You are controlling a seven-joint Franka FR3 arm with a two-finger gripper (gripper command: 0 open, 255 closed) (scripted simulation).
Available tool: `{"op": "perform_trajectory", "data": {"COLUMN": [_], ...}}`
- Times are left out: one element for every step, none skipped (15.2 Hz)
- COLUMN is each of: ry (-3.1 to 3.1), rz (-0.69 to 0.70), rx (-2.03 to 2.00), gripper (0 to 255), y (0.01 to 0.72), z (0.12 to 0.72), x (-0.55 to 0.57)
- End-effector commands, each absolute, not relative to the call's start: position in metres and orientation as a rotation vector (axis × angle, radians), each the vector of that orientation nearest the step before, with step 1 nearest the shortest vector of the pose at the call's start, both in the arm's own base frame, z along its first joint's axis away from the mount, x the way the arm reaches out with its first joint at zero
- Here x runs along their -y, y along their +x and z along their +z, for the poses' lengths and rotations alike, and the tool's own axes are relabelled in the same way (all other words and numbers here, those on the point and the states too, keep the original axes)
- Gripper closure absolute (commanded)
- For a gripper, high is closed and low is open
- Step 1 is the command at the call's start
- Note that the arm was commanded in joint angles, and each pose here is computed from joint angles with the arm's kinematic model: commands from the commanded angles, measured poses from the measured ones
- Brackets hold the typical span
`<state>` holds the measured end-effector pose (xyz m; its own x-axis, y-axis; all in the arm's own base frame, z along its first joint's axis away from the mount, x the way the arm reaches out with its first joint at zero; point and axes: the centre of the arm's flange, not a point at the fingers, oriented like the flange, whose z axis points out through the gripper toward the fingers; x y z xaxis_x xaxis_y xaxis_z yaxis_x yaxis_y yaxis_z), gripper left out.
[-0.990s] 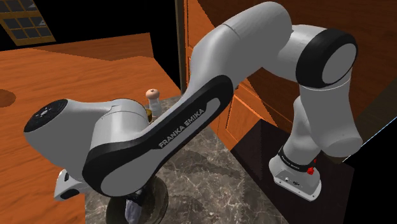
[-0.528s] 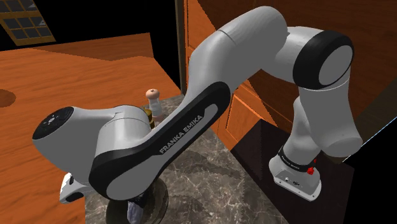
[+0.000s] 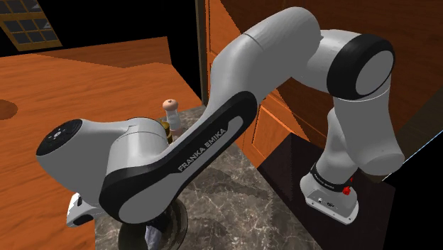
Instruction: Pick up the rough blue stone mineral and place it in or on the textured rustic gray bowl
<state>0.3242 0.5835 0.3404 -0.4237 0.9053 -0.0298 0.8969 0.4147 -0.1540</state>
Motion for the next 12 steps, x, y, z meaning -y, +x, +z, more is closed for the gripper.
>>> {"op": "perform_trajectory", "data": {"ry": [-1.654,-1.654,-1.654,-1.654,-1.654,-1.654,-1.654,-1.654,-1.654,-1.654,-1.654,-1.654], "rz": [0.226,0.226,0.226,0.226,0.226,0.226,0.226,0.226,0.226,0.226,0.226,0.226], "rx": [2.593,2.593,2.593,2.593,2.593,2.593,2.593,2.593,2.593,2.593,2.593,2.593], "gripper": [0,0,0,0,0,0,0,0,0,0,0,0], "y": [0.326,0.328,0.329,0.331,0.331,0.331,0.331,0.331,0.331,0.331,0.331,0.331], "z": [0.353,0.366,0.380,0.390,0.390,0.390,0.390,0.390,0.390,0.390,0.390,0.390], "x": [-0.585,-0.586,-0.587,-0.588,-0.588,-0.588,-0.588,-0.588,-0.588,-0.588,-0.588,-0.588]}}
